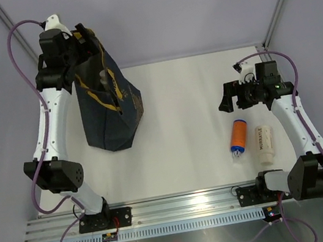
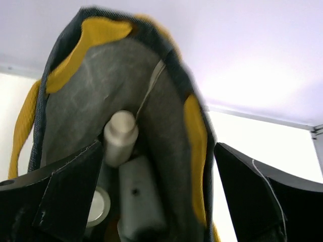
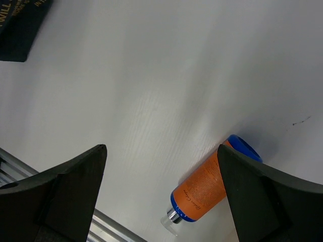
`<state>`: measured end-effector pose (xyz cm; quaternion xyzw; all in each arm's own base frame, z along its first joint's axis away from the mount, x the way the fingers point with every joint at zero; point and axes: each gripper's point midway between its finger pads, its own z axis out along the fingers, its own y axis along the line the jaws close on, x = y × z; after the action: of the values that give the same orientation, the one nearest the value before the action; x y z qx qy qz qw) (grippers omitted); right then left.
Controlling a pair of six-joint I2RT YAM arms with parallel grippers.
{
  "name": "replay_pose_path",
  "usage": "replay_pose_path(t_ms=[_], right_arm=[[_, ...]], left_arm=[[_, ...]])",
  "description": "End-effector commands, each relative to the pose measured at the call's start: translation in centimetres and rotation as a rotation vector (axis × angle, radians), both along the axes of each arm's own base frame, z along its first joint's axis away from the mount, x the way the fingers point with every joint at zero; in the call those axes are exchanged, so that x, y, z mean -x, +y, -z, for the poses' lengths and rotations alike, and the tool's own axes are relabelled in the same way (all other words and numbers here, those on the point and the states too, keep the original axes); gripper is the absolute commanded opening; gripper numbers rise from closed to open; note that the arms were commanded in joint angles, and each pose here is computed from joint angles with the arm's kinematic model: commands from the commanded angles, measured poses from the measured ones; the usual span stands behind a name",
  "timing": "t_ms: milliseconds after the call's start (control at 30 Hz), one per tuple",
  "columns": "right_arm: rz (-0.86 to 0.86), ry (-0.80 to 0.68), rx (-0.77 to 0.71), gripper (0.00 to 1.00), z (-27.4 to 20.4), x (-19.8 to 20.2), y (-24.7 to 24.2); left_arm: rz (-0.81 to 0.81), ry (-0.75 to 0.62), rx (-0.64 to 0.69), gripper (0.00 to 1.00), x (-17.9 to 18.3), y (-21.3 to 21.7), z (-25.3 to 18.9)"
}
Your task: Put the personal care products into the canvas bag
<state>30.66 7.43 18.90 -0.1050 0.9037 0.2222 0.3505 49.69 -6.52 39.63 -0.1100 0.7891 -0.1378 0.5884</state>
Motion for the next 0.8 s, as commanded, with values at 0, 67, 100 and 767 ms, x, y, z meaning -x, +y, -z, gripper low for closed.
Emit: replay_pose_path(t_ms=[0, 67, 100, 767], right_arm=[[0.061, -0.003, 0.054, 1.0, -0.2, 0.3, -1.3], [0.036, -0.009, 0.086, 1.0, -0.4, 0.8, -1.6], [0.014, -0.004, 0.105, 0.99, -0.4, 1.2, -1.7], [0.114, 0.626, 0.163, 1.0, 8.6, 4.6, -5.5]], left_arm=[[0.056, -0.196, 0.039, 0.97, 1.9, -0.8, -7.6], [0.116, -0.25, 0.039, 0.97, 3.5, -1.6, -9.7], [0.143, -0.271, 0.035, 0.97, 4.0, -2.0, -10.2], [0.358, -0.447, 0.016, 0.99, 23.3, -3.4, -5.4]])
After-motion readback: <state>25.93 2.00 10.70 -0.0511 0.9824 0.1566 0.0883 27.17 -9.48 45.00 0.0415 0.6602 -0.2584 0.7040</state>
